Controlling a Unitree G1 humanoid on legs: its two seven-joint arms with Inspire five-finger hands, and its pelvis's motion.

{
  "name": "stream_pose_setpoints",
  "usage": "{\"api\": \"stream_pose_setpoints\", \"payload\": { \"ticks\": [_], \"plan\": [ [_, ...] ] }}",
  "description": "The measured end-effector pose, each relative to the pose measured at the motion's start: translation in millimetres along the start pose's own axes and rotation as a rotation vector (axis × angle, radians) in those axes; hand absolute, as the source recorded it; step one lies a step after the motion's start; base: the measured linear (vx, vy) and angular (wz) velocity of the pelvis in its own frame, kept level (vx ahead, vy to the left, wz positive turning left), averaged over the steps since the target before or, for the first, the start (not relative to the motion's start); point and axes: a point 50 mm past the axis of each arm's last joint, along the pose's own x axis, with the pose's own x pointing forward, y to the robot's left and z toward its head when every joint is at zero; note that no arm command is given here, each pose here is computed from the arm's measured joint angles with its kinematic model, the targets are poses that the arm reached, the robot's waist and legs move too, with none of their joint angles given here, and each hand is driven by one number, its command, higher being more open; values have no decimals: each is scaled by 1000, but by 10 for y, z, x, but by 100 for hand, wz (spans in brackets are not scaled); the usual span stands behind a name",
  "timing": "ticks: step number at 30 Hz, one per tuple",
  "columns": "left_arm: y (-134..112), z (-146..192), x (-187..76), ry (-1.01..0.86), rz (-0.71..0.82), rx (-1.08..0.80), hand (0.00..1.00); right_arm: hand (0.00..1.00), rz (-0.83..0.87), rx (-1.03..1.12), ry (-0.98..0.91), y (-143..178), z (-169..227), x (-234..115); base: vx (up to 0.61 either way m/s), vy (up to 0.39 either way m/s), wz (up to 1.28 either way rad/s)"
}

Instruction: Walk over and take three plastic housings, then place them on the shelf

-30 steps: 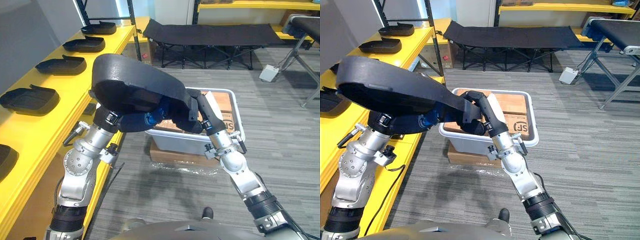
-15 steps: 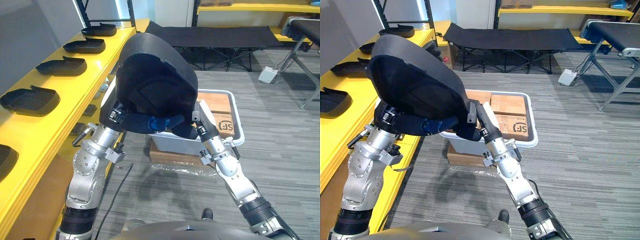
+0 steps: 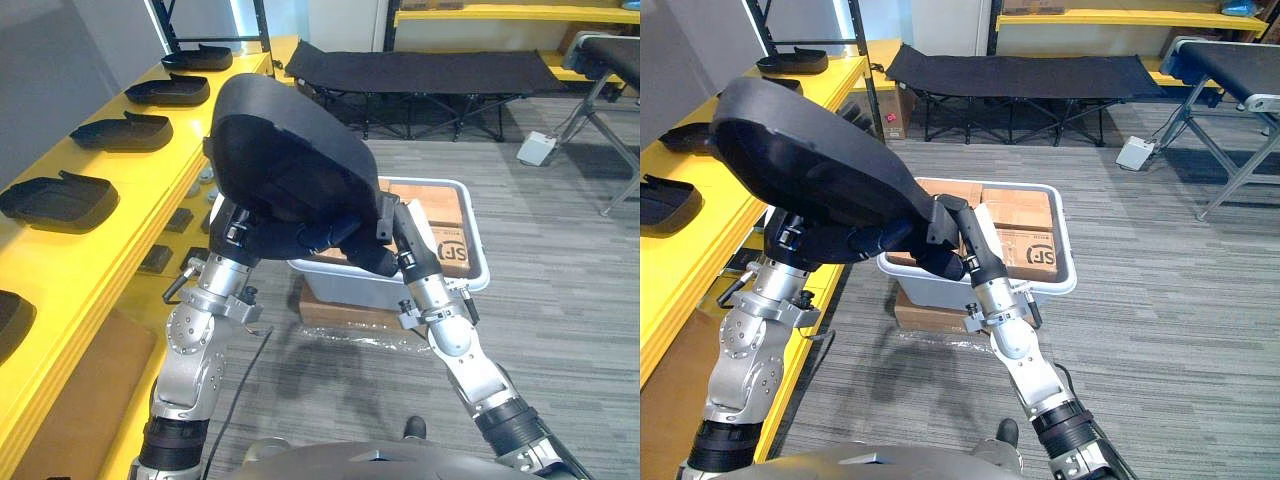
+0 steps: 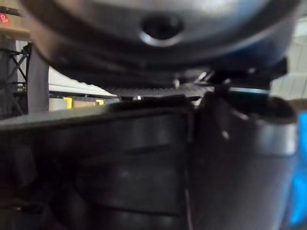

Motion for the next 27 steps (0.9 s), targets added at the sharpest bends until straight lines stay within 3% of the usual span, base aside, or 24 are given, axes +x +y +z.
{"api": "stream_pose_setpoints", "payload": {
  "ticks": [5,17,21,27],
  "plan": [
    [179,14,-169,-53,235,-3,100,0,-140,27,-5,-131,10,7,0,0,0],
    [330,125,-304,-219,494,-109,100,0,-239,56,33,-173,-37,-116,0,0,0],
    [355,126,-323,-239,501,-158,100,0,-234,83,21,-173,-26,-119,0,0,0],
    [266,95,-282,-242,374,-233,100,0,-247,248,3,-162,17,-92,0,0,-1]
  ]
}}
